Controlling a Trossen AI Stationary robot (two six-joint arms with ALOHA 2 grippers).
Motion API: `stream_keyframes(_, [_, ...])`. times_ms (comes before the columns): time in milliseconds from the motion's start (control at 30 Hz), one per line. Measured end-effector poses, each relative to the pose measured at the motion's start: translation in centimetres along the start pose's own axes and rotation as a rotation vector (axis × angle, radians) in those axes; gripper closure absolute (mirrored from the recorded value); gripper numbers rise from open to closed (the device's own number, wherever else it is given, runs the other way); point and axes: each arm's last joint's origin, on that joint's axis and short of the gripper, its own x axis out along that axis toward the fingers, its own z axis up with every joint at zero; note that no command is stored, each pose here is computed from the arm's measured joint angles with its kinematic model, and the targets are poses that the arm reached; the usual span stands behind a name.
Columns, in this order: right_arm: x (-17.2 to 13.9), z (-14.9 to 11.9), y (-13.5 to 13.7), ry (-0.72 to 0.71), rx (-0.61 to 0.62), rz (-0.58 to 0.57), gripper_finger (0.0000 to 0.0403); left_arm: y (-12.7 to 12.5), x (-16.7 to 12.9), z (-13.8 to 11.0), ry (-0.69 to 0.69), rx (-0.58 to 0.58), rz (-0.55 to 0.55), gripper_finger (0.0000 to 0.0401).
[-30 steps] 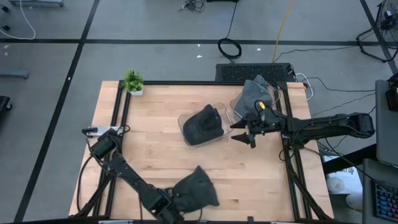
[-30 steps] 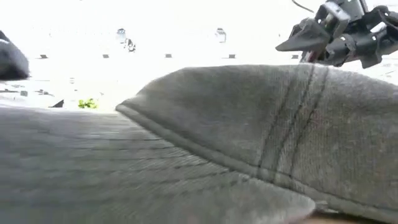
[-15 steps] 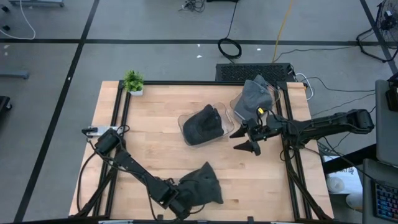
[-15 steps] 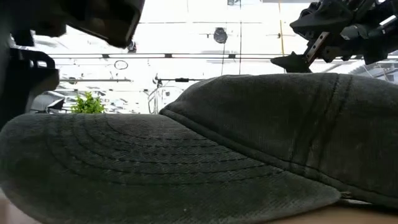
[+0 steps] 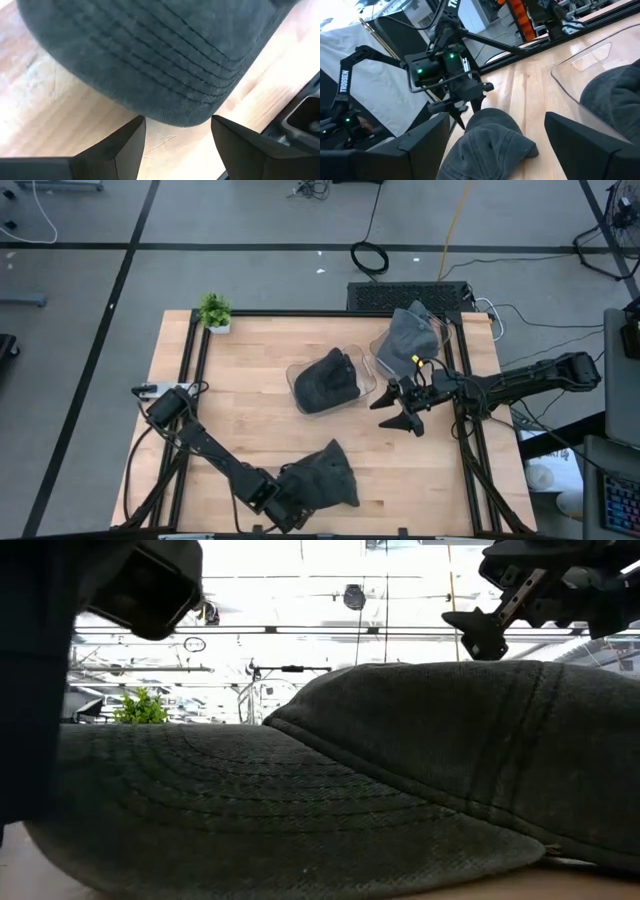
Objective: Pick & Place hat
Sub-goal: Stack the black cap on top of the black cap in the left transparent bin
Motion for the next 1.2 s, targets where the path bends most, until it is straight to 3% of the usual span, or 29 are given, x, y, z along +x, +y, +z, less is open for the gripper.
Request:
stream_keyframes(133, [0.0,-0.1,0.1,0.003,-0.004,0.005,0.0085,0.1,-0.6,-0.4,-0.116,-0.101,-0.103,0.0162])
stream_keyframes(333, [0.0,0.2,0.3,-0.021,-0.009,0.021,0.0085,2.3,-0.8,-0.4,-0.358,-0.317,-0.143,0.0162])
stream_keyframes(533, [0.1,0.2,0.7,-0.032,-0.018,0.05,0.0085,3.0,0.3,-0.3,-0.41,-0.366,-0.298,0.0162])
stream_keyframes(1000, [0.3,-0.2,1.3,-0.031,-0.018,0.046,0.0085,4.8,0.4,-0.1,-0.481,-0.377,-0.149,0.0162])
stream_keyframes(1200, [0.4,-0.2,1.4,-0.03,-0.018,0.048,0.0085,4.8,0.5,1.0,-0.57,-0.362,-0.161,0.0162])
